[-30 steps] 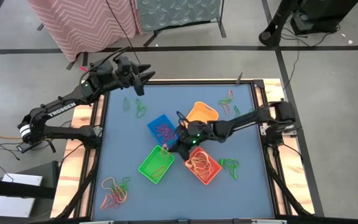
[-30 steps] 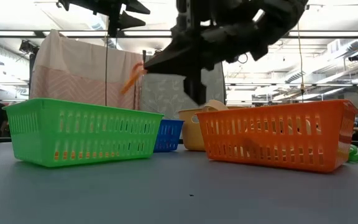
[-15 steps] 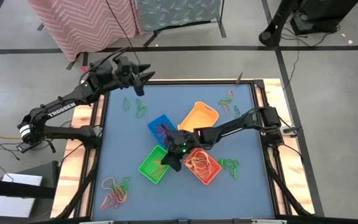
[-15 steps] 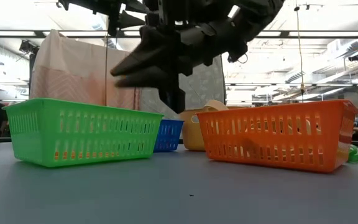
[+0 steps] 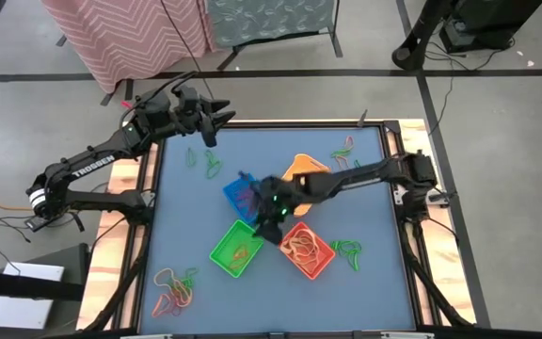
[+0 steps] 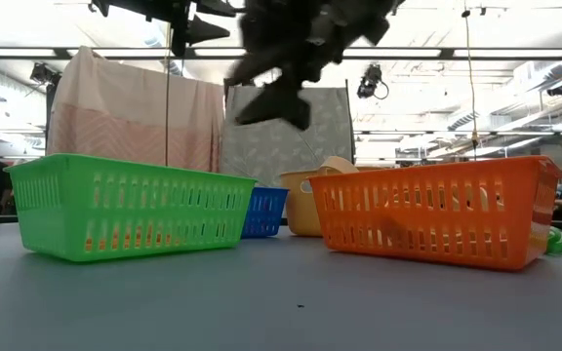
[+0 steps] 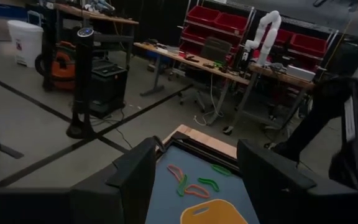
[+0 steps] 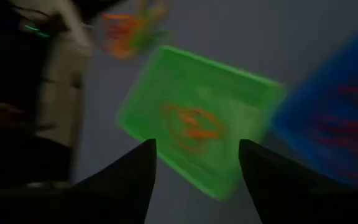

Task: Sort rubber bands into baskets
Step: Put the orange rubber band into the green bin

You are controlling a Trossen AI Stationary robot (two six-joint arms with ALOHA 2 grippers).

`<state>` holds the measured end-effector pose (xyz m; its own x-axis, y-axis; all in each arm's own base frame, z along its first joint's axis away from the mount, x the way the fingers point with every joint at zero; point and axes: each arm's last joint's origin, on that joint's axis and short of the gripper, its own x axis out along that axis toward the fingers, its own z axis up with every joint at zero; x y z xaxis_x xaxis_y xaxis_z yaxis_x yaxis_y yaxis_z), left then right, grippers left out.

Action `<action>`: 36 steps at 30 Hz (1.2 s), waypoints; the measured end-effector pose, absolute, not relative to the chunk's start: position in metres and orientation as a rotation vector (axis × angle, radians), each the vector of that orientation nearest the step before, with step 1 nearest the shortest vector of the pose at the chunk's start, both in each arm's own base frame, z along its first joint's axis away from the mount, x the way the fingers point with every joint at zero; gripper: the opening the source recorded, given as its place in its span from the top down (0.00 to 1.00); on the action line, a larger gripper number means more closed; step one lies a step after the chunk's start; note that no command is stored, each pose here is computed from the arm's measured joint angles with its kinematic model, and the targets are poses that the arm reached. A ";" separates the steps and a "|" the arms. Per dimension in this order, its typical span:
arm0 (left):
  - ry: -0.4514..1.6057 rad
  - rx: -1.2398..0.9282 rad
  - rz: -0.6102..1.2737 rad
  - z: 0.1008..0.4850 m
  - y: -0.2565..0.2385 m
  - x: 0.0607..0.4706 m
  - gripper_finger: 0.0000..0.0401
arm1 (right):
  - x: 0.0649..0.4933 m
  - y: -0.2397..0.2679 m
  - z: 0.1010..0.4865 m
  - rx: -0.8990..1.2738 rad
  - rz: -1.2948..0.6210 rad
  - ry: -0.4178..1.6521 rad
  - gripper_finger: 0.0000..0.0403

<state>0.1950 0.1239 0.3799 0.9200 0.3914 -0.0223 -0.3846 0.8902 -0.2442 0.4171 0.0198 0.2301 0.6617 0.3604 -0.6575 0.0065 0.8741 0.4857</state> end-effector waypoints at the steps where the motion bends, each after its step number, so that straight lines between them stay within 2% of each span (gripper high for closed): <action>1: -0.029 -0.250 0.408 0.380 0.124 0.195 0.43 | 0.410 0.013 0.237 0.449 0.178 0.852 0.41; 8: -0.035 -0.303 0.419 0.379 0.124 0.195 0.43 | 0.342 -0.037 0.295 0.172 -0.133 0.902 0.45; 11: -0.029 -0.309 0.422 0.378 0.124 0.195 0.43 | 0.301 -0.059 0.301 0.135 -0.299 0.903 0.47; 14: -0.033 -0.328 0.421 0.378 0.124 0.195 0.43 | 0.253 -0.081 0.293 0.225 -0.509 0.889 0.48; 18: -0.034 -0.336 0.423 0.378 0.124 0.195 0.43 | 0.192 -0.103 0.256 0.524 -0.899 0.889 0.50; 20: -0.039 -0.349 0.435 0.378 0.125 0.195 0.43 | 0.174 -0.112 0.238 0.680 -0.988 0.868 0.51; 24: -0.054 -0.384 0.467 0.378 0.125 0.195 0.43 | 0.167 -0.130 0.213 0.831 -0.984 0.857 0.51; 30: -0.075 -0.438 0.473 0.379 0.126 0.195 0.43 | 0.179 -0.156 0.189 0.849 -1.030 0.989 0.51; 36: -0.083 -0.479 0.464 0.379 0.124 0.196 0.43 | 0.199 -0.180 0.166 0.851 -0.999 1.119 0.51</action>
